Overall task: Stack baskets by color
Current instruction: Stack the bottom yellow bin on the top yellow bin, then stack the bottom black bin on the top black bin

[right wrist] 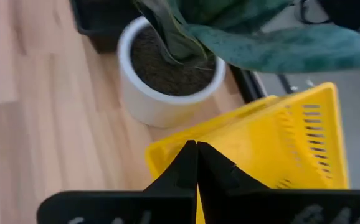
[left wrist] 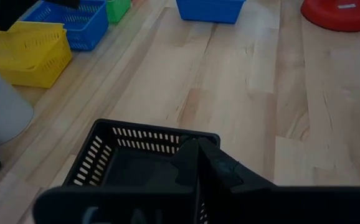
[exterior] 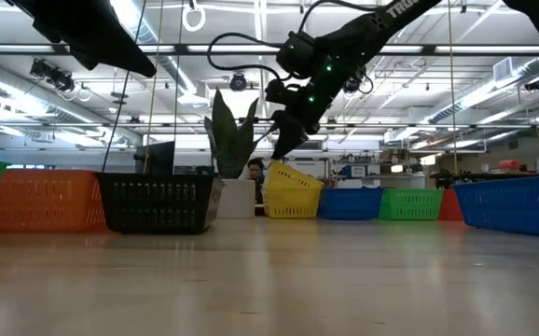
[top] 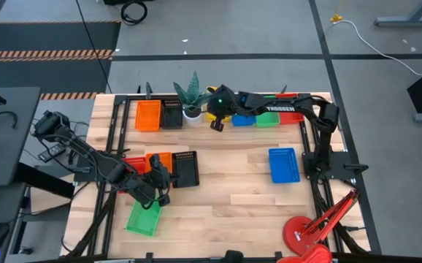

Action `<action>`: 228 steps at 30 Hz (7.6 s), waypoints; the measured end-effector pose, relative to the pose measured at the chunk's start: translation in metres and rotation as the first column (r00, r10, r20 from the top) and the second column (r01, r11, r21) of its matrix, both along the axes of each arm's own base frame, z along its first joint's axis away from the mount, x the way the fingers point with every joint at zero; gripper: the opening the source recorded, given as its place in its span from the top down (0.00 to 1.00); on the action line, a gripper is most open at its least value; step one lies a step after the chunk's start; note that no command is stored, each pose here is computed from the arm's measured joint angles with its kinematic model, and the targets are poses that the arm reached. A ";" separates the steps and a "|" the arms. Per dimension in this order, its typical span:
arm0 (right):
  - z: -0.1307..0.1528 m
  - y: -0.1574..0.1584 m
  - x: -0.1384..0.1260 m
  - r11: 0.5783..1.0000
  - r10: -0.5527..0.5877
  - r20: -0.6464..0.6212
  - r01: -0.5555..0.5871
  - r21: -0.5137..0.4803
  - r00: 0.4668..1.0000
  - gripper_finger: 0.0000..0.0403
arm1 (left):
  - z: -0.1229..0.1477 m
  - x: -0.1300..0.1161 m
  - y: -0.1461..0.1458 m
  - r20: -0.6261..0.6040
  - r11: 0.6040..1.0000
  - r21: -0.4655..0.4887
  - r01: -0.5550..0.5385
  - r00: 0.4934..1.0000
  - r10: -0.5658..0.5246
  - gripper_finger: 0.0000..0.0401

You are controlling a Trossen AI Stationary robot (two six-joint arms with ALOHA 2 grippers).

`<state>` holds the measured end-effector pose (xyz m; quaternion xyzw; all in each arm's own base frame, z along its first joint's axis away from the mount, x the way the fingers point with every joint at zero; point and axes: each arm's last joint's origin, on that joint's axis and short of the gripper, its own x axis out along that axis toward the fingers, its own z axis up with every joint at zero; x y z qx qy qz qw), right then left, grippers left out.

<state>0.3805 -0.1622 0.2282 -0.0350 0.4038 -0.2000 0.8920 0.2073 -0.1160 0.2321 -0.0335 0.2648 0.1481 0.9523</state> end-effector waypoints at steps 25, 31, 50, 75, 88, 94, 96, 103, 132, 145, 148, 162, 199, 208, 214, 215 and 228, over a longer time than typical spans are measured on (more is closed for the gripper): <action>0.001 -0.017 -0.007 0.992 -0.015 0.073 0.006 0.124 0.997 0.99 | 0.000 0.000 0.000 -0.001 1.000 0.005 0.004 1.000 -0.004 0.98; 0.001 -0.017 -0.006 0.993 -0.007 0.071 -0.002 0.117 0.997 0.99 | 0.000 0.000 0.000 -0.001 1.000 0.004 0.004 1.000 -0.004 0.95; -0.017 -0.019 0.003 0.975 -0.148 0.091 0.130 0.179 0.985 0.99 | 0.000 0.000 0.000 0.003 1.000 0.001 -0.002 1.000 0.002 0.96; -0.028 0.020 -0.001 0.966 0.256 -0.222 -0.246 0.075 0.941 0.79 | 0.000 0.000 0.000 0.003 1.000 0.008 -0.003 1.000 0.003 0.97; -0.052 0.005 0.019 0.984 0.168 -0.152 -0.175 -0.034 0.974 0.89 | 0.000 0.000 0.000 -0.002 1.000 0.009 -0.004 1.000 0.004 0.97; -0.026 0.027 0.012 0.982 0.186 -0.159 -0.190 -0.011 0.970 0.91 | -0.001 0.000 0.000 -0.003 1.000 0.007 -0.006 1.000 0.006 0.96; -0.017 0.039 0.010 0.983 0.182 -0.154 -0.183 0.011 0.971 0.91 | 0.000 0.000 0.000 -0.001 1.000 0.005 -0.006 1.000 0.006 0.96; -0.001 0.118 0.016 0.972 0.234 -0.140 -0.234 0.011 0.962 0.98 | -0.001 -0.001 0.000 -0.003 1.000 0.006 -0.005 1.000 0.005 0.97; -0.095 0.305 -0.055 0.949 0.297 0.346 -0.317 0.001 0.890 0.98 | -0.022 0.035 0.010 -0.081 0.994 0.039 0.099 0.992 -0.096 0.92; -0.097 0.294 -0.054 0.959 0.256 0.385 -0.283 0.012 0.887 0.98 | -0.069 0.056 0.002 -0.266 0.956 0.018 0.293 0.923 -0.278 0.52; -0.097 0.294 -0.054 0.959 0.257 0.385 -0.283 0.013 0.886 0.98 | -0.077 0.058 0.001 -0.291 0.959 0.012 0.284 0.918 -0.268 0.46; -0.096 0.294 -0.053 0.959 0.255 0.396 -0.283 0.014 0.882 0.98 | -0.100 0.065 0.006 -0.345 0.974 0.012 0.225 0.916 -0.207 0.58; -0.096 0.294 -0.052 0.959 0.252 0.404 -0.283 0.015 0.879 0.97 | 0.026 0.079 0.008 -0.512 0.965 0.213 0.152 0.858 -0.022 0.98; -0.096 0.294 -0.052 0.959 0.255 0.403 -0.284 0.012 0.879 0.97 | 0.064 0.042 0.043 -0.485 0.932 0.361 0.032 0.860 0.158 0.98; -0.096 0.294 -0.052 0.958 0.258 0.402 -0.286 0.009 0.879 0.97 | 0.063 0.024 0.087 -0.506 0.895 0.438 0.088 0.847 0.164 0.98; -0.096 0.294 -0.052 0.958 0.258 0.402 -0.286 0.009 0.879 0.97 | 0.058 0.021 0.096 -0.517 0.886 0.453 0.101 0.839 0.169 0.98; -0.096 0.289 -0.051 0.963 0.243 0.404 -0.271 0.013 0.882 0.97 | -0.010 0.010 0.170 -0.462 0.778 0.618 0.114 0.853 0.243 0.98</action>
